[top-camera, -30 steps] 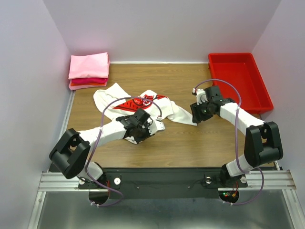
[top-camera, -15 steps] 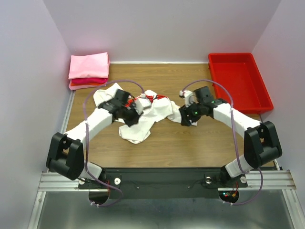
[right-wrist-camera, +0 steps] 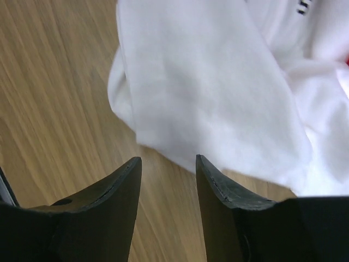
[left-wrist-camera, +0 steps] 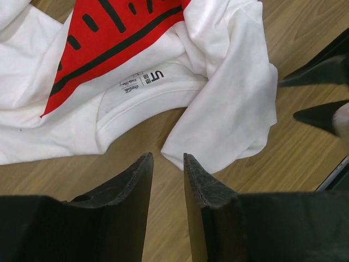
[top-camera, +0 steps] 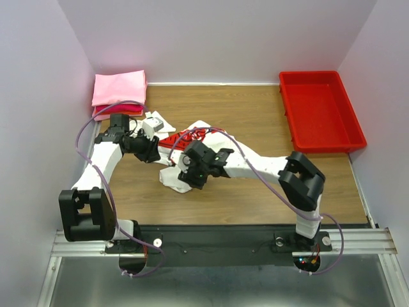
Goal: Fold and stack the t-shirts
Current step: Flatten the tshirt out
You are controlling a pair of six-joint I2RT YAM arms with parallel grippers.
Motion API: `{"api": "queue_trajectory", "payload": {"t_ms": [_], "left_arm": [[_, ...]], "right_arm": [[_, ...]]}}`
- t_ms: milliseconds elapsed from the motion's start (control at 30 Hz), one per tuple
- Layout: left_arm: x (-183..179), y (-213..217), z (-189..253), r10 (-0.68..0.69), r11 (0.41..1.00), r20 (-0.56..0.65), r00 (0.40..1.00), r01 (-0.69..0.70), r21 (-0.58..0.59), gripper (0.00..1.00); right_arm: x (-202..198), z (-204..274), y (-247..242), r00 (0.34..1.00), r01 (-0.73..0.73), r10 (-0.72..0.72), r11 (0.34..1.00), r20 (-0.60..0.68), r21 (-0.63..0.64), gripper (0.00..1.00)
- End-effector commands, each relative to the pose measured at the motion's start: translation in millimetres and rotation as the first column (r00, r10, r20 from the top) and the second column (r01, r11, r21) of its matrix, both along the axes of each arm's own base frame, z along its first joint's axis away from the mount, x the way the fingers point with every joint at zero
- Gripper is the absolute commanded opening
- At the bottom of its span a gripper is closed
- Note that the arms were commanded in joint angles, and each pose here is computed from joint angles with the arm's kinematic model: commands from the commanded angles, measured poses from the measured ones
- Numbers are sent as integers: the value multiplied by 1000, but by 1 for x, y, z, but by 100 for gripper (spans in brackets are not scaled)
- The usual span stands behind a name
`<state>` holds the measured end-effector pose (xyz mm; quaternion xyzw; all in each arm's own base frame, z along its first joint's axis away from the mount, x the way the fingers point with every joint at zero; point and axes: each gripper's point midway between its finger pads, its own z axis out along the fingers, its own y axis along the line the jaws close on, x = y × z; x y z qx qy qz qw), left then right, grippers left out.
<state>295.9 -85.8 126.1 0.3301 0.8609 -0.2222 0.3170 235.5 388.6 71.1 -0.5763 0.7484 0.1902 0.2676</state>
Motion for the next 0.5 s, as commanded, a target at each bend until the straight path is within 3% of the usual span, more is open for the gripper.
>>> {"api": "queue_trajectory", "payload": {"t_ms": [0,100,467], "left_arm": [[-11,-2,3,-17,998,-22,1000,16,-58,41],[-11,-1,4,-16,998,-10,1000,16,-57,41],[-1,1,-1,-1,998,-12,1000,0,-66,41]], "right_arm": [[35,10,18,986,106,-104,994,129,-3,53],[44,11,17,978,122,-117,992,171,-20,60],[14,6,43,998,34,-35,999,56,28,63]]}}
